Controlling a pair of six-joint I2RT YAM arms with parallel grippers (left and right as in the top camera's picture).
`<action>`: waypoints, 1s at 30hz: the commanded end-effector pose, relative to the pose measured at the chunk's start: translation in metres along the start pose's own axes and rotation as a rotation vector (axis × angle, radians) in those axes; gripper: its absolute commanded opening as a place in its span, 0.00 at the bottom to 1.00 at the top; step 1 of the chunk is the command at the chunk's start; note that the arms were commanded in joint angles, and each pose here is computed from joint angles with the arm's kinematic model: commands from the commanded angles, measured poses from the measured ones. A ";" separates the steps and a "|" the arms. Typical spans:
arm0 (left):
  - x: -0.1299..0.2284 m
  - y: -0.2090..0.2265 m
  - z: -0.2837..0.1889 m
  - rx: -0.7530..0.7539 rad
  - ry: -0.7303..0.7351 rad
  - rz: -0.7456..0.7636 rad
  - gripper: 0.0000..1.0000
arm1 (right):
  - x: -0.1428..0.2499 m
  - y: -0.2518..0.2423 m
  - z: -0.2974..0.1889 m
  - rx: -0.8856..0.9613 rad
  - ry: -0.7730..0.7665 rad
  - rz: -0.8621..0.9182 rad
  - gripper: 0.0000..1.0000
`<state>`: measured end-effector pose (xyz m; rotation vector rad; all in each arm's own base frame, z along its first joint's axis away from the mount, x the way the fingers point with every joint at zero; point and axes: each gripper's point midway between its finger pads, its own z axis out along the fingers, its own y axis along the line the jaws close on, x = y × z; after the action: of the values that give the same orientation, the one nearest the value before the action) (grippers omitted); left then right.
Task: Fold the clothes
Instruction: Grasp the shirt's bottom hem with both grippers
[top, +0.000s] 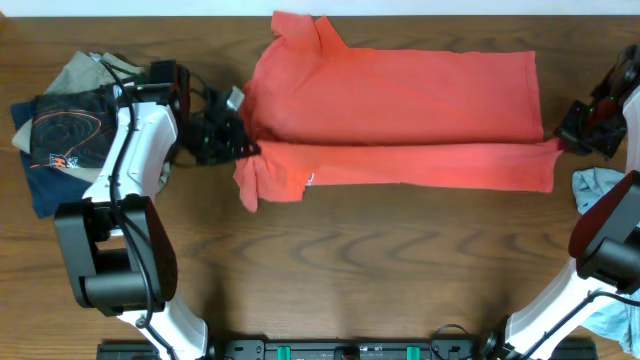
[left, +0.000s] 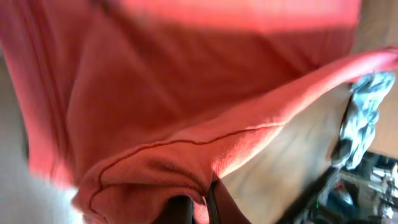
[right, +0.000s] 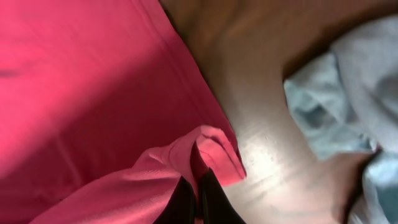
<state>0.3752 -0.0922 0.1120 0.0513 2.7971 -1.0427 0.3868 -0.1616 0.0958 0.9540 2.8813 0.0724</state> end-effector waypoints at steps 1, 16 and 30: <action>-0.021 -0.017 -0.002 0.047 -0.071 -0.004 0.07 | -0.008 0.008 -0.013 -0.039 -0.059 -0.020 0.01; -0.036 0.022 -0.002 -0.186 -0.139 -0.032 0.85 | -0.019 0.016 0.007 -0.034 -0.086 -0.020 0.42; 0.019 0.068 0.029 -0.290 -0.007 -0.129 0.88 | 0.051 -0.014 0.087 0.049 0.094 -0.011 0.40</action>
<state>0.3703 -0.0638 0.0531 -0.1604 2.9313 -0.6750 0.3561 -0.1456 0.0152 0.9732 2.9611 0.0680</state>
